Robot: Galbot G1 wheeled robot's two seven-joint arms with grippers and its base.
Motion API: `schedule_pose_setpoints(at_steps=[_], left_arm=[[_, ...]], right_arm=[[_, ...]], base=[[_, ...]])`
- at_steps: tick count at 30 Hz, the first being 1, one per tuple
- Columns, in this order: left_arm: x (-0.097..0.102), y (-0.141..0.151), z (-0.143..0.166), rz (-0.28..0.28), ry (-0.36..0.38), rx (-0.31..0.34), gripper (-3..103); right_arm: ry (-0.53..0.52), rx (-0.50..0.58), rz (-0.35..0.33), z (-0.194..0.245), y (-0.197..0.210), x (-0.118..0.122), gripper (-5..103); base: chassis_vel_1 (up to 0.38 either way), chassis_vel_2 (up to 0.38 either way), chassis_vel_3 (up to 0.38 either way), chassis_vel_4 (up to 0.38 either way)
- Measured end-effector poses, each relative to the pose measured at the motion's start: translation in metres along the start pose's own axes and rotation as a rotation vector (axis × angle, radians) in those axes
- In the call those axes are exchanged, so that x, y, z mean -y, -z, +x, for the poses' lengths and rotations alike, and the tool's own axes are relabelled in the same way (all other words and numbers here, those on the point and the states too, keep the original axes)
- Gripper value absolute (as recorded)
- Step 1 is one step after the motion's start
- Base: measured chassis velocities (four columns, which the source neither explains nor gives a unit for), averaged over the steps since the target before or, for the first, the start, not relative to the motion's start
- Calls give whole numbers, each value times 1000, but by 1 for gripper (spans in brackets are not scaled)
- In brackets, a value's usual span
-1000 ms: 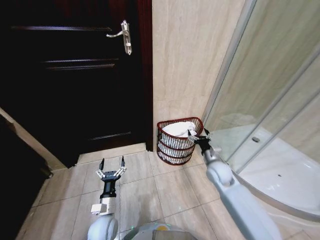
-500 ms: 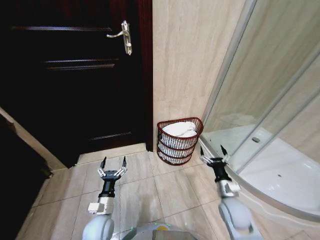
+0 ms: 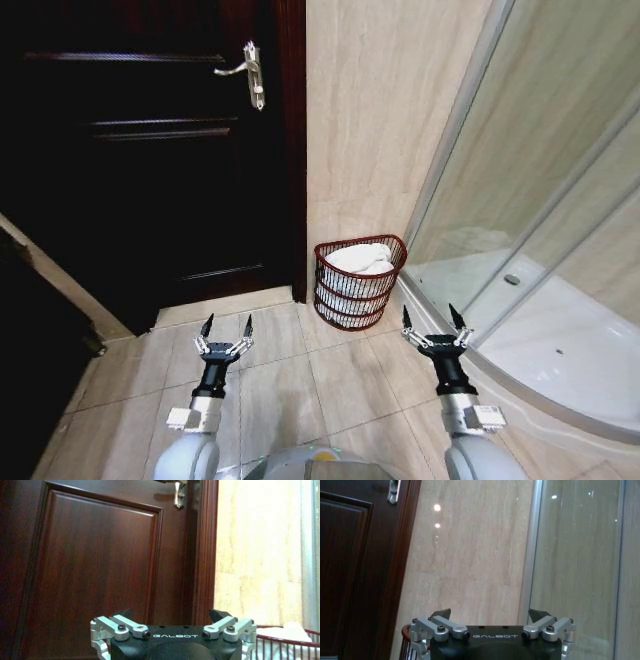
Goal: Discard the used towel into the hamper.
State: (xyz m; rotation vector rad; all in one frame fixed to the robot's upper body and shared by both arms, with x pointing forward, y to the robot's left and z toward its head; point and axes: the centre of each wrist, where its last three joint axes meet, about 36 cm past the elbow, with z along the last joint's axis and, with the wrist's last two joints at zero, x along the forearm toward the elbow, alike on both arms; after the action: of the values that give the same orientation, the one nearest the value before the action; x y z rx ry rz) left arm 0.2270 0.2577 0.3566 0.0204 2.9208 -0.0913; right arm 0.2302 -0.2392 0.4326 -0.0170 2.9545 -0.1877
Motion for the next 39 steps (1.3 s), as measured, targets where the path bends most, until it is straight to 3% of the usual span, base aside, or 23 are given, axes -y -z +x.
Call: schedule_pose_setpoints(at_steps=[10,39], left_arm=[[1,5,10,-14,74,-16,100],[7,-4,13,-20,93,-14,100]], right_arm=[[-15,-19,-32,2,-8,12,100],[-45,-30,-81,-3,-17,31,100]], base=[[0,0,0,0],[58,57,54,59]])
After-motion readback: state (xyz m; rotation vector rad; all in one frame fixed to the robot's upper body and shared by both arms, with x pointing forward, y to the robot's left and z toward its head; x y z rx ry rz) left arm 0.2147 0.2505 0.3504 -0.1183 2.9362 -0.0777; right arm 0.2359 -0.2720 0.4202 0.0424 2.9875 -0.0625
